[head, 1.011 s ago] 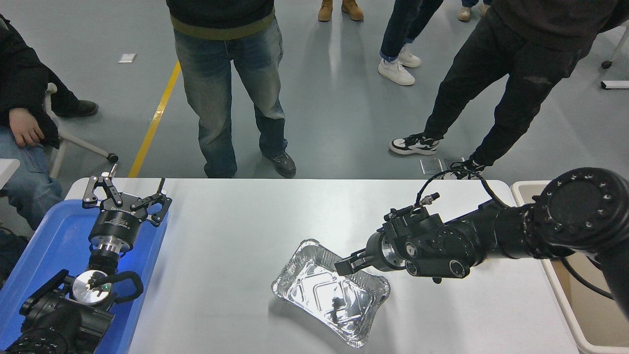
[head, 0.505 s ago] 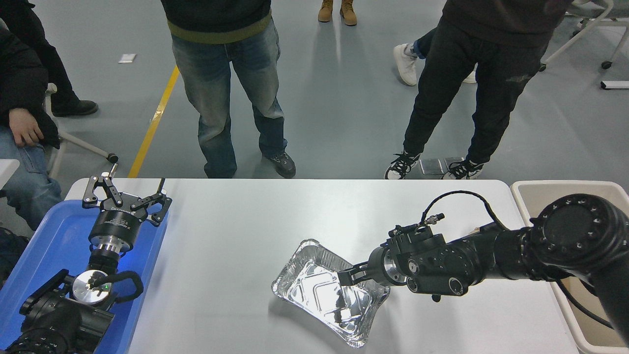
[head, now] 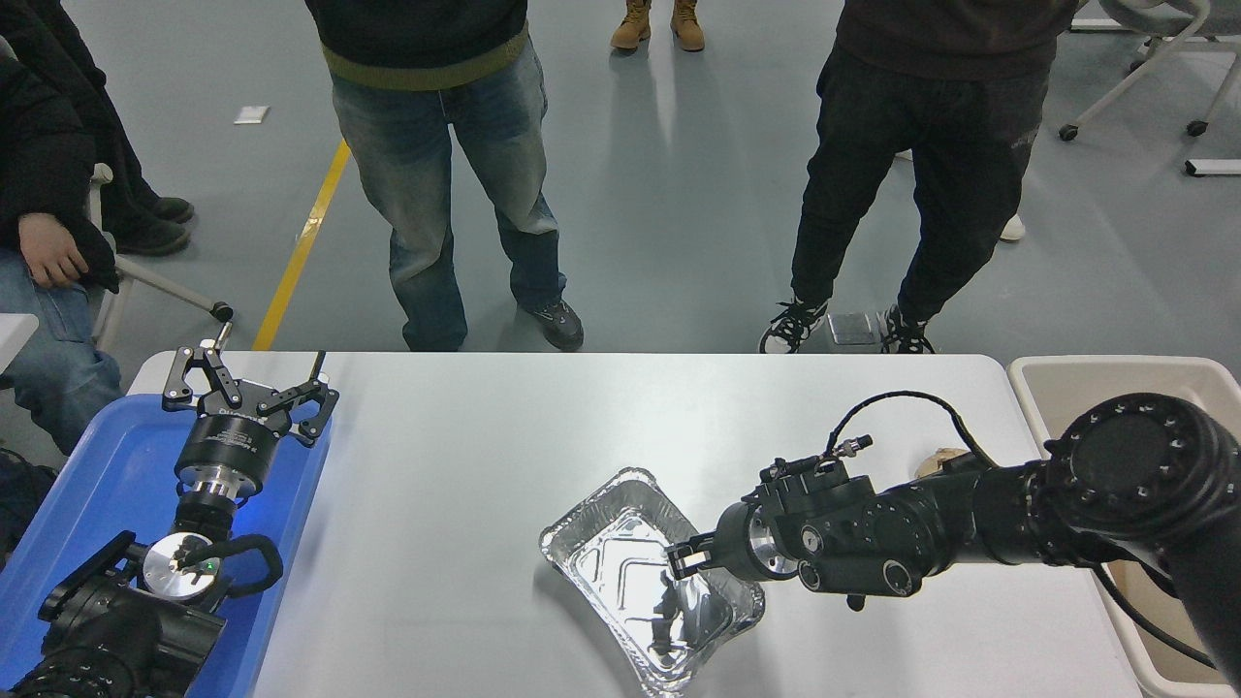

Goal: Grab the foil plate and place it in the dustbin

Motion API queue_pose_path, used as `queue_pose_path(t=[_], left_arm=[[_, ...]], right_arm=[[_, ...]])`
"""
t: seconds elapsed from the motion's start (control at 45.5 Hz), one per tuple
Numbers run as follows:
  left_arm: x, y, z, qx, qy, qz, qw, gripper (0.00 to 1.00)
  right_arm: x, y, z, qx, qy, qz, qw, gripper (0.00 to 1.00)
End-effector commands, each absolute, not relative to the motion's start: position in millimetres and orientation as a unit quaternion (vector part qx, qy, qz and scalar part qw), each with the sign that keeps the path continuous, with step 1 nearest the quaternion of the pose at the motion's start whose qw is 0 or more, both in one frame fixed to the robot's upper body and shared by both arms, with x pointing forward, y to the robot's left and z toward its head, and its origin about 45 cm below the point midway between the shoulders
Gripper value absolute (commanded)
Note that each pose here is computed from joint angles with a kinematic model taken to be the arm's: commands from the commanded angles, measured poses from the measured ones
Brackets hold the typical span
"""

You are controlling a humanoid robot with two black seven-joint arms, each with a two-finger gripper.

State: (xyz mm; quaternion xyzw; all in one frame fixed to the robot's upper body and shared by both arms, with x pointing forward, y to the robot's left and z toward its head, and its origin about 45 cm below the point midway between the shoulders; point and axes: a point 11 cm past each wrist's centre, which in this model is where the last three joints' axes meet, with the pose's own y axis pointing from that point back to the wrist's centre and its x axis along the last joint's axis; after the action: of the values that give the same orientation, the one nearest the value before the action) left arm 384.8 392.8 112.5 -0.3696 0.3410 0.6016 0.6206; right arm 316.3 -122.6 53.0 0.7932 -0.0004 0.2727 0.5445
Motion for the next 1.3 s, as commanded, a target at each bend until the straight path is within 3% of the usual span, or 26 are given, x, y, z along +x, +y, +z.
queue_pose_path(t=[0.0,0.22,0.374,0.615,0.967,1.121,1.275], left_arm=[[384.8,392.8,112.6,-0.37,0.341,0.602,0.621,0.99],[384.2,393.0,112.0,-0.369,0.341,0.602,0.62,0.99],[384.2,392.8,111.9,-0.369,0.342,0.602,0.621,0.99],[384.2,392.8,111.9,-0.369,0.342,0.602,0.621,0.99],[384.2,393.1,112.1,-0.37,0.341,0.602,0.62,0.99],[384.0,393.4,111.7,-0.369,0.341,0.603,0.62,0.99],[384.6,393.2,112.3,-0.37,0.341,0.602,0.62,0.99]], right_arm=[[320,-115,61,0.801,0.003,0.279,0.529,0.0],[322,-105,77,0.808,0.022,0.29,0.513,0.0],[325,-83,123,0.812,0.048,0.297,0.5,0.0],[360,-157,235,0.77,0.023,0.288,0.569,0.0],[362,-231,398,0.702,-0.035,0.264,0.661,0.0],[354,-239,442,0.696,-0.053,0.255,0.669,0.0],[351,-246,457,0.688,-0.062,0.253,0.677,0.0]])
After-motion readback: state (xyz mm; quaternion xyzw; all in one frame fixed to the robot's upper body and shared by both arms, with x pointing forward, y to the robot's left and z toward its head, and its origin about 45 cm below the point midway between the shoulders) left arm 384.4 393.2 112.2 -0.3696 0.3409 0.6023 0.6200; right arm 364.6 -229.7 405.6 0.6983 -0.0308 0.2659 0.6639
